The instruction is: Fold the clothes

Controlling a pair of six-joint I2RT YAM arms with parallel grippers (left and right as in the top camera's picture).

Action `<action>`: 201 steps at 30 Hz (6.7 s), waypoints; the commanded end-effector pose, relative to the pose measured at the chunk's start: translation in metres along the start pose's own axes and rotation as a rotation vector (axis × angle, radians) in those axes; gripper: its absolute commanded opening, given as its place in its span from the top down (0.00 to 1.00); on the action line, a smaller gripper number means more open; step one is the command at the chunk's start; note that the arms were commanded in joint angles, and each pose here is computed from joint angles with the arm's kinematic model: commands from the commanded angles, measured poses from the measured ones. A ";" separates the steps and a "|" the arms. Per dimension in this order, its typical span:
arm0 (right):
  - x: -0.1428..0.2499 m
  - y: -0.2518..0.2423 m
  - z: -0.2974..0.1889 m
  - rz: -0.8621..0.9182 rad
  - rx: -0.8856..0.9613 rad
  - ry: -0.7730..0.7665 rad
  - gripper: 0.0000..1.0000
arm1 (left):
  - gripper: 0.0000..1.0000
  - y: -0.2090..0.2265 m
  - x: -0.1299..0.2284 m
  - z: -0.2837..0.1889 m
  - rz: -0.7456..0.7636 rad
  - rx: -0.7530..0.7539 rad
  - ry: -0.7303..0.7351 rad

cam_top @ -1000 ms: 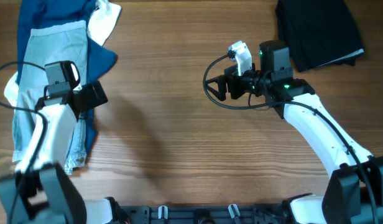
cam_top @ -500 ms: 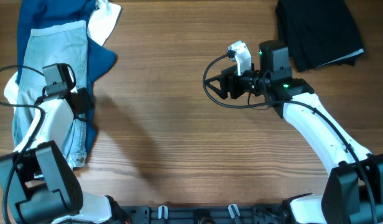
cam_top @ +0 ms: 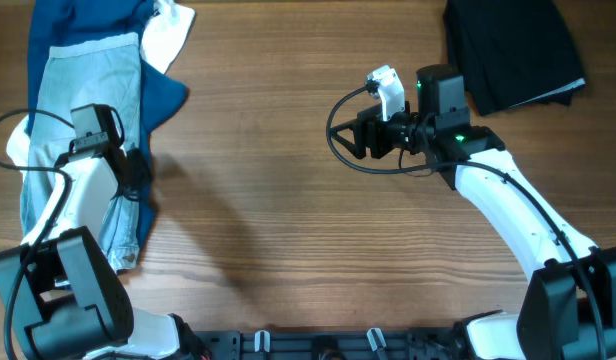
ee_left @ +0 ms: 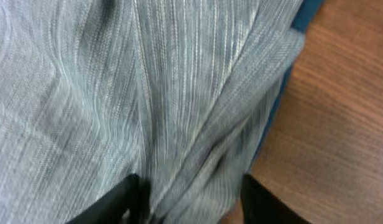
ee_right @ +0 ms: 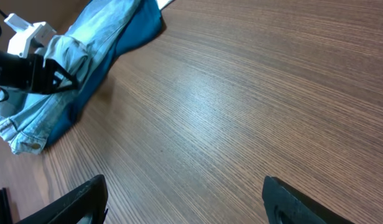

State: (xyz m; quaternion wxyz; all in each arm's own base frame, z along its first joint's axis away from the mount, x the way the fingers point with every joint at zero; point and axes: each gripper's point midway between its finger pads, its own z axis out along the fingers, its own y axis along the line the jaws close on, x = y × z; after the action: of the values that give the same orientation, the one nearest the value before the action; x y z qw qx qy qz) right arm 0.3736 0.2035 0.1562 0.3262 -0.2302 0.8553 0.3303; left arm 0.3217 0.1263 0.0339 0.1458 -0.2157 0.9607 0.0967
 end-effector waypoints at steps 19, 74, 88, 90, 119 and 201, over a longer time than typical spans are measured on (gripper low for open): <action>-0.010 -0.002 0.003 -0.025 0.008 -0.026 0.20 | 0.96 -0.007 -0.060 -0.105 -0.059 0.020 -0.150; -0.004 -0.044 -0.012 0.036 0.192 0.003 0.20 | 0.27 -0.325 -0.009 -0.060 0.336 0.513 -0.015; -0.018 -0.049 -0.014 0.005 0.226 -0.051 0.21 | 0.96 -0.169 -0.070 -0.199 0.235 0.232 -0.319; -0.021 -0.048 -0.013 -0.007 0.217 -0.061 0.21 | 0.96 -0.145 -0.074 -0.237 0.193 0.228 -0.410; 0.074 -0.015 0.110 -0.069 -0.025 0.198 0.30 | 0.96 -0.082 -0.037 -0.212 0.071 0.098 -0.183; -0.032 -0.052 -0.042 0.074 0.455 0.138 0.96 | 0.96 -0.112 0.159 -0.009 -0.284 0.068 0.407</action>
State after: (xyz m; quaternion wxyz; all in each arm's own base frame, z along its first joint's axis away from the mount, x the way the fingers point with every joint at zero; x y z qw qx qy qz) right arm 0.4055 0.1421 0.1809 0.2958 -0.1463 0.9358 0.1242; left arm 0.2187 -0.0445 -0.0075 -0.0463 -0.3585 0.9321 -0.0223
